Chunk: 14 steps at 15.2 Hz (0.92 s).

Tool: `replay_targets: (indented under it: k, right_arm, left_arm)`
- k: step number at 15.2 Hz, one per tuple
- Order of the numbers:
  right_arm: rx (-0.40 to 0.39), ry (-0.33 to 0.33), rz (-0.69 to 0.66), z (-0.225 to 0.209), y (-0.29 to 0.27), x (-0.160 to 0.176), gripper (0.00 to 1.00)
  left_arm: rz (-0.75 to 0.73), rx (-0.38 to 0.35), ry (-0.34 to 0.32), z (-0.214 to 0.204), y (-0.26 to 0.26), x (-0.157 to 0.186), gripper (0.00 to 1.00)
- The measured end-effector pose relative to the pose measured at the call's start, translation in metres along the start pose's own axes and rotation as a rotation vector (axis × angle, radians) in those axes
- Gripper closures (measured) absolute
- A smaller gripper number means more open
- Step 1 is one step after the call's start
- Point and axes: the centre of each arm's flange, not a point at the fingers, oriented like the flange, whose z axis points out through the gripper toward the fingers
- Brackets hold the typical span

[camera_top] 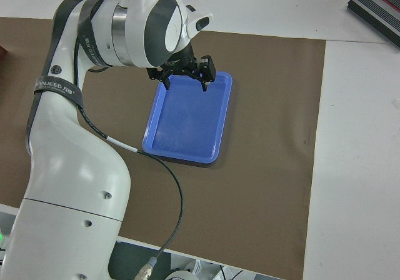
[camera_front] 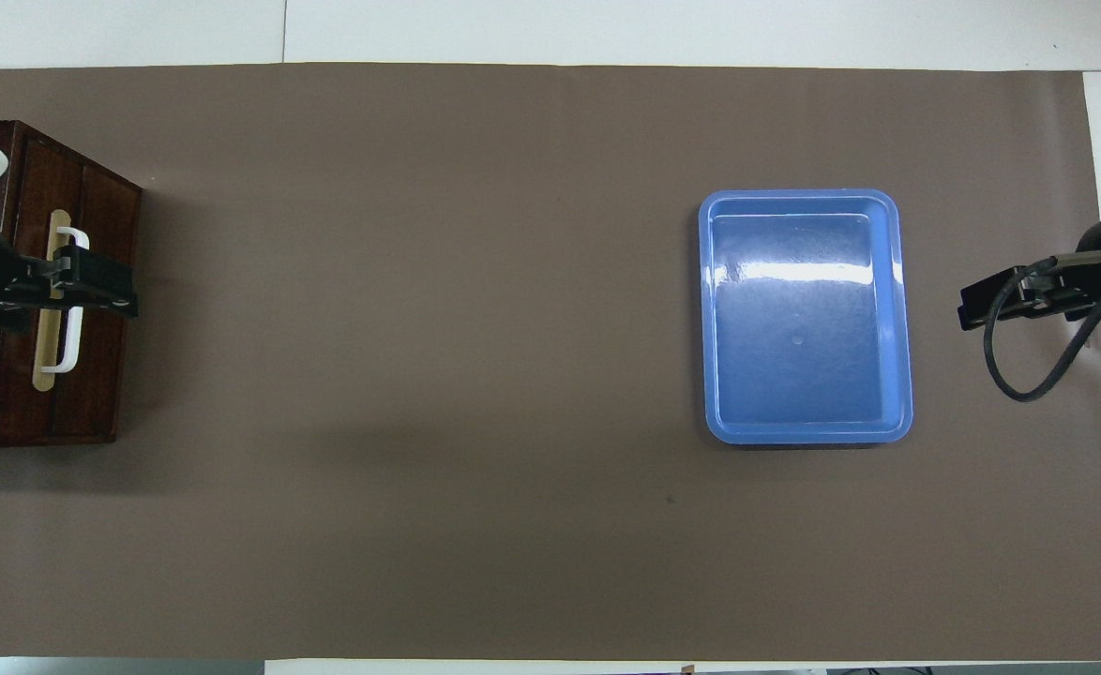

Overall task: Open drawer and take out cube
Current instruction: 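Grasp the white drawer handle with the left gripper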

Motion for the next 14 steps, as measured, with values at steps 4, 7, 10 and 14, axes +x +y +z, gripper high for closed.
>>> replay_targets:
  k: [4,7,10,14]
  right_arm:
    - [0.000,0.000,0.000,0.000,0.000,0.000,0.00]
    - [0.000,0.000,0.000,0.000,0.000,0.000,0.00]
    - [0.000,0.000,0.000,0.000,0.000,0.000,0.00]
    - [0.000,0.000,0.000,0.000,0.000,0.000,0.00]
  left_arm:
    - [0.034,-0.002,0.013,0.001,0.002,0.002,0.00]
    - [0.085,0.037,0.066,0.016,0.001,0.011,0.00]
    - [0.173,0.191,0.156,0.065,0.012,0.025,0.00]
    - [0.275,0.324,0.206,0.132,0.009,0.039,0.00]
